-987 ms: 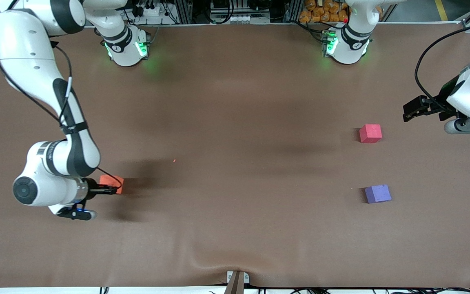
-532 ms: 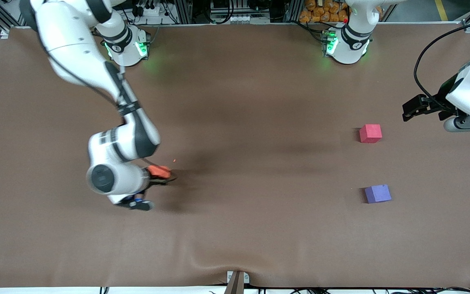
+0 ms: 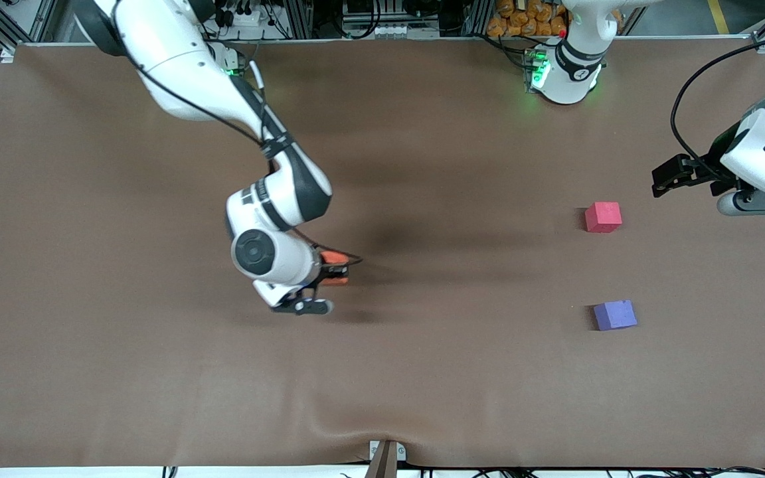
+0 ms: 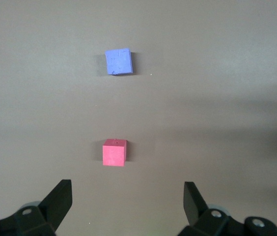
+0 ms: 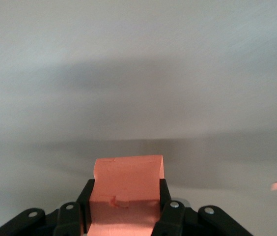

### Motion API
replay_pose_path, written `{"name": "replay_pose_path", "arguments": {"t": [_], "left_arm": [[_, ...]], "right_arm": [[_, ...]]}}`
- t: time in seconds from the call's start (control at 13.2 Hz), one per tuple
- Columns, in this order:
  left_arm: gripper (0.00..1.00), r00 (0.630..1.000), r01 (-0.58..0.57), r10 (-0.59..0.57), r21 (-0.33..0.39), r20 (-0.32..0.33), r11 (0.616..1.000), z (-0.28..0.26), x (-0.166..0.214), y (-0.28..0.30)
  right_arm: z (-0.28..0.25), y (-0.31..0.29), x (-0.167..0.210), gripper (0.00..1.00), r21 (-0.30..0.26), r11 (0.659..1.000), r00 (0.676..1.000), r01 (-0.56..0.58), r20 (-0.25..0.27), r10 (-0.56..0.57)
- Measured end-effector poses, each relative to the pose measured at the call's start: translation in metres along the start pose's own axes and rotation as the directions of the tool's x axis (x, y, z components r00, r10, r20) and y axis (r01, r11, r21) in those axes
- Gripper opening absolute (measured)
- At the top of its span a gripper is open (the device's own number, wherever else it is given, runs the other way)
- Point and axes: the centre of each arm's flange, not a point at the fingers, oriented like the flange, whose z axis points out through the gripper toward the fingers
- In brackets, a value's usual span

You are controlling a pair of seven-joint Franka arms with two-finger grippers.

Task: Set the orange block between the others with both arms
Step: 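Carry the orange cube toward the table middle with the right gripper, then set down the orange cube while the left gripper reaches toward it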

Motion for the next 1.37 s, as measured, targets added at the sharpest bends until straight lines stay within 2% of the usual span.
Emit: {"name": "replay_pose_path", "arguments": {"t": [0.15, 0.23, 0.46, 0.76, 0.91, 1.06, 1.37], "left_arm": [[1.00, 1.000, -0.004, 0.004, 0.001, 0.006, 1.000, 0.003, 0.000, 0.002], [1.00, 1.000, -0.005, 0.005, 0.001, 0.011, 1.000, 0.006, 0.000, 0.003], [1.00, 0.999, -0.002, 0.002, -0.002, 0.038, 1.000, 0.021, 0.006, 0.013], [1.00, 0.998, -0.019, 0.020, -0.007, 0.062, 1.000, 0.042, 0.014, 0.037], [1.00, 0.998, -0.021, 0.022, -0.015, 0.052, 1.000, 0.049, 0.020, 0.039], [1.00, 0.997, -0.041, 0.043, -0.041, 0.058, 0.998, 0.068, 0.032, 0.055], [1.00, 0.996, -0.036, 0.041, -0.064, 0.077, 0.997, 0.112, 0.055, 0.103]], "right_arm": [[0.008, -0.022, -0.012, 0.53, 0.082, 0.996, 0.999, -0.040, 0.018, 0.039], [0.013, -0.029, -0.015, 0.53, 0.098, 0.993, 0.998, -0.058, 0.022, 0.056], [0.036, -0.045, -0.026, 0.56, 0.108, 0.989, 0.995, -0.099, 0.019, 0.098], [0.069, -0.066, -0.046, 0.60, 0.091, 0.989, 0.993, -0.120, 0.025, 0.118], [0.072, -0.064, -0.045, 0.76, 0.086, 0.989, 0.992, -0.124, 0.026, 0.122], [0.070, -0.062, -0.042, 0.98, 0.086, 0.988, 0.992, -0.127, 0.020, 0.125], [0.049, -0.056, -0.025, 1.00, 0.111, 0.984, 0.990, -0.138, -0.015, 0.141]]}}
